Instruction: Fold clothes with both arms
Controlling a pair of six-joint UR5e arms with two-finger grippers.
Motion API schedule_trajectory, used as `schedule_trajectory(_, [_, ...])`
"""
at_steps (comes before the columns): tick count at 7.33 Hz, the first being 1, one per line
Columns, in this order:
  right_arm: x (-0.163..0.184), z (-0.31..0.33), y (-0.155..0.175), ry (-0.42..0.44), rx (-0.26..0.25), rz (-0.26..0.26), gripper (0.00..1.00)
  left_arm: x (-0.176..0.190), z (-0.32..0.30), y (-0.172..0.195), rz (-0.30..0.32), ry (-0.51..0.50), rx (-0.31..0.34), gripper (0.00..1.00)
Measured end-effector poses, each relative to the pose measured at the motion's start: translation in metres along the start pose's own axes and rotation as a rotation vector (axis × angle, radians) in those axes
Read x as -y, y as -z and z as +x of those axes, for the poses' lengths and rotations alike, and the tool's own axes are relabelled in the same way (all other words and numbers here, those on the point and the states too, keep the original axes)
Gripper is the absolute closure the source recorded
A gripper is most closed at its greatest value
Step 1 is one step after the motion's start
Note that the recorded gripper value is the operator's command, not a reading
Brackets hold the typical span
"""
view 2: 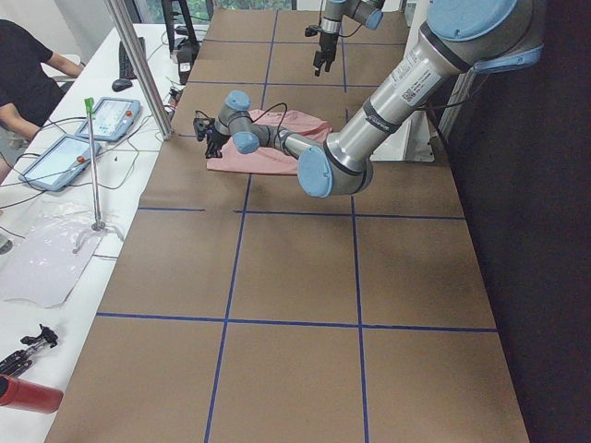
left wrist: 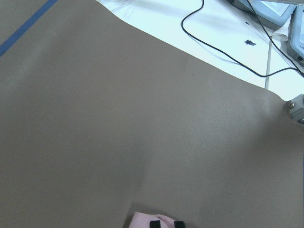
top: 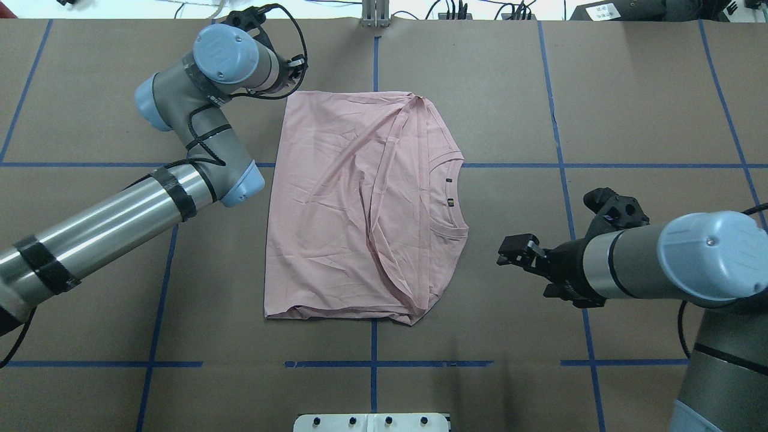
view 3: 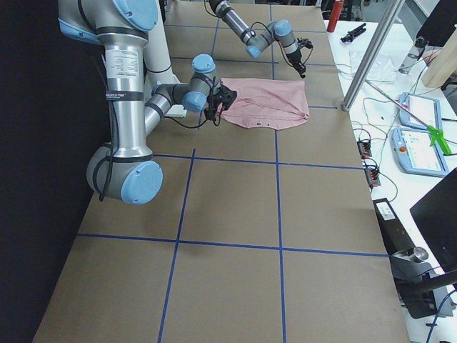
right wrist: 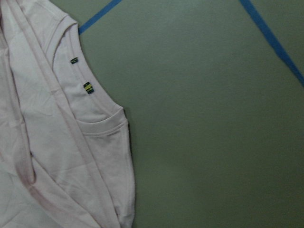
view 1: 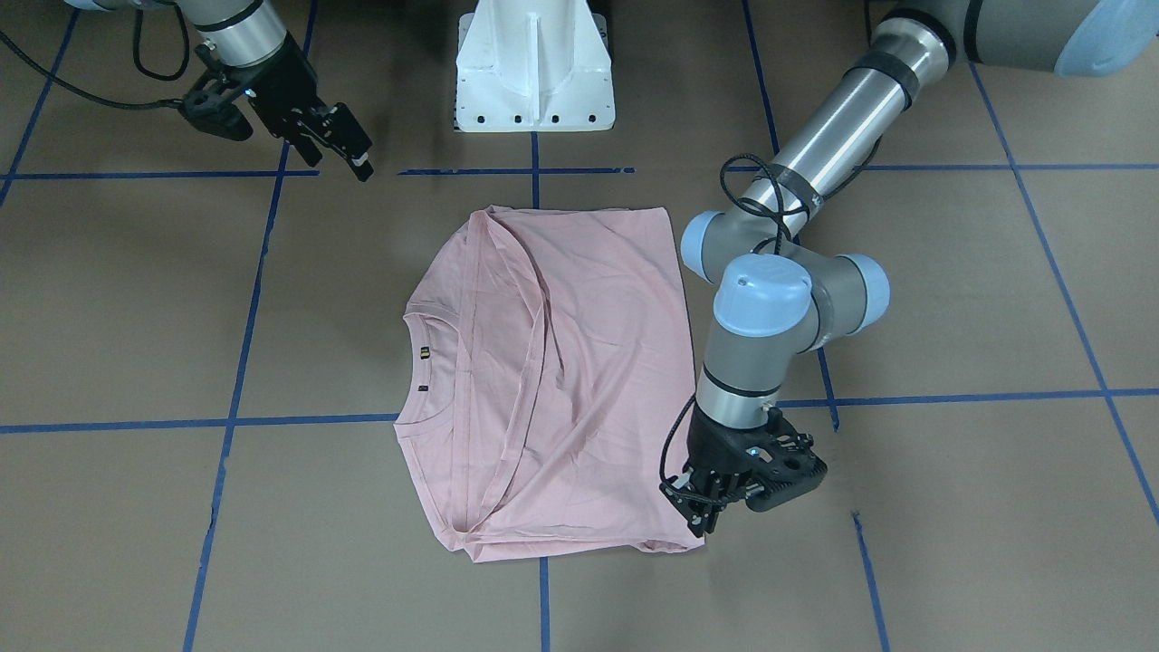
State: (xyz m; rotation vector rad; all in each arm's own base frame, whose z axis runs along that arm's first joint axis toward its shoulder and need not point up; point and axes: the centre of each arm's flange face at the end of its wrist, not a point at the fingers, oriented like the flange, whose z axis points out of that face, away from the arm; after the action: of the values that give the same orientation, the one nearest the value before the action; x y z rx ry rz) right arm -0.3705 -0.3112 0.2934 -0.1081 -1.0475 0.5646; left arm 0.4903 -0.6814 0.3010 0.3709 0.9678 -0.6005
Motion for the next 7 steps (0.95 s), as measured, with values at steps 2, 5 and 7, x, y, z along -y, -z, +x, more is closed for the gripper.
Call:
schedule_trajectory(2, [-0.006,-0.056,-0.041,0.005,0.028,0.02,0.01,-0.008,-0.039,0.041,-0.04,-0.015,-0.067,0.64])
schedule_trajectory(5, [-0.046,-0.09,-0.109,0.031,-0.019,0.018,0.12,-0.017,-0.059,0.069,-0.089,-0.016,-0.105,0.64])
schedule_trajectory(7, [-0.071,-0.082,-0.141,0.044,-0.059,0.029,0.16,-0.02,-0.058,0.071,-0.093,-0.014,-0.111,0.64])
